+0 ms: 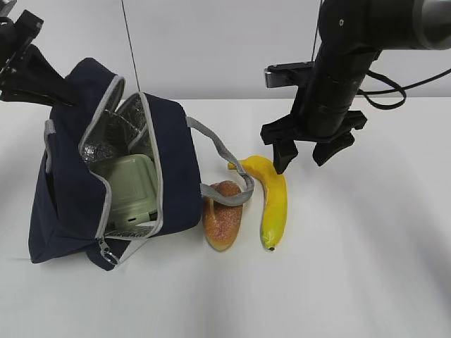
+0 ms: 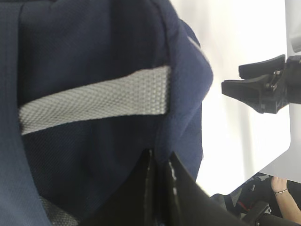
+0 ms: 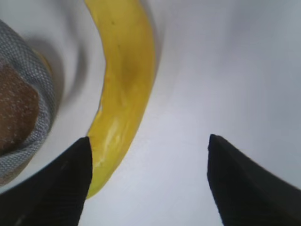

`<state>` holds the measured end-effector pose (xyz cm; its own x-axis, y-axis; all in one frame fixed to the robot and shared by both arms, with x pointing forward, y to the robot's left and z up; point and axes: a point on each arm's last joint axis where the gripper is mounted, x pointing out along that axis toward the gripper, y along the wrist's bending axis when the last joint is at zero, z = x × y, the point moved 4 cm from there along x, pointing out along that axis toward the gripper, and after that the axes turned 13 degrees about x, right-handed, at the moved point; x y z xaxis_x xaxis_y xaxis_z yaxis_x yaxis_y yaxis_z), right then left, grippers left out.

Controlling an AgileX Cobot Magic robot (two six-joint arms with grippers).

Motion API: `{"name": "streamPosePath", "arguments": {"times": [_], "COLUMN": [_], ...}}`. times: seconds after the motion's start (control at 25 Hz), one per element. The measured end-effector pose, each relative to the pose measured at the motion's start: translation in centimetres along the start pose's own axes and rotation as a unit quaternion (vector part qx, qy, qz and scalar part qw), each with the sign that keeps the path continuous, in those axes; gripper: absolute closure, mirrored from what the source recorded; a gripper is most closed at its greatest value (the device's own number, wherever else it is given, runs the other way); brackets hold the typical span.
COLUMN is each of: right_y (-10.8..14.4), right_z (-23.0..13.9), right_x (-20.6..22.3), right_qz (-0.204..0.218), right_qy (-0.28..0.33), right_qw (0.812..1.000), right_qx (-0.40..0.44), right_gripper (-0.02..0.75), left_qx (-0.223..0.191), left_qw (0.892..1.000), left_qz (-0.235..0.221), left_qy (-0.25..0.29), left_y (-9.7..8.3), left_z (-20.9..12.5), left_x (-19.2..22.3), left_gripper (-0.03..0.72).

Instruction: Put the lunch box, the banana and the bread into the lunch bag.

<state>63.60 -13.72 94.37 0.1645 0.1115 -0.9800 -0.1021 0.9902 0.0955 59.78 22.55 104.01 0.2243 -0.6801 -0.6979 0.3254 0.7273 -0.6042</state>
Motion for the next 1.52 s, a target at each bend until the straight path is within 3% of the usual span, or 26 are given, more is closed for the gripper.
{"name": "streamPosePath", "arguments": {"times": [0.72, 0.96, 1.16, 1.36, 1.52], "right_y": [1.3, 1.1, 1.1, 0.7, -0.6], "right_z": [1.2, 1.2, 1.2, 1.2, 2.0], "right_x": [5.8, 8.0, 8.1, 7.3, 4.0], "right_qz": [0.049, 0.046, 0.045, 0.03, 0.003], "right_qy": [-0.01, -0.002, -0.002, -0.007, -0.021], "right_qw": [0.998, 0.997, 0.997, 0.998, 0.999], "right_qx": [0.047, 0.06, 0.061, 0.046, 0.028], "right_gripper": [0.154, 0.23, 0.405, 0.412, 0.412], "left_qx": [0.0, 0.0, 0.0, -0.001, -0.001], "left_qw": [1.0, 1.0, 1.0, 1.0, 1.0], "left_qz": [0.0, 0.0, 0.0, 0.0, 0.0], "left_qy": [0.0, 0.0, 0.0, 0.0, 0.0], "left_y": [0.0, 0.0, 0.0, 0.0, 0.0], "left_z": [0.0, 0.0, 0.0, 0.0, 0.0], "left_x": [0.0, 0.0, 0.0, 0.0, 0.0], "left_gripper": [0.701, 0.701, 0.702, 0.702, 0.702]}}
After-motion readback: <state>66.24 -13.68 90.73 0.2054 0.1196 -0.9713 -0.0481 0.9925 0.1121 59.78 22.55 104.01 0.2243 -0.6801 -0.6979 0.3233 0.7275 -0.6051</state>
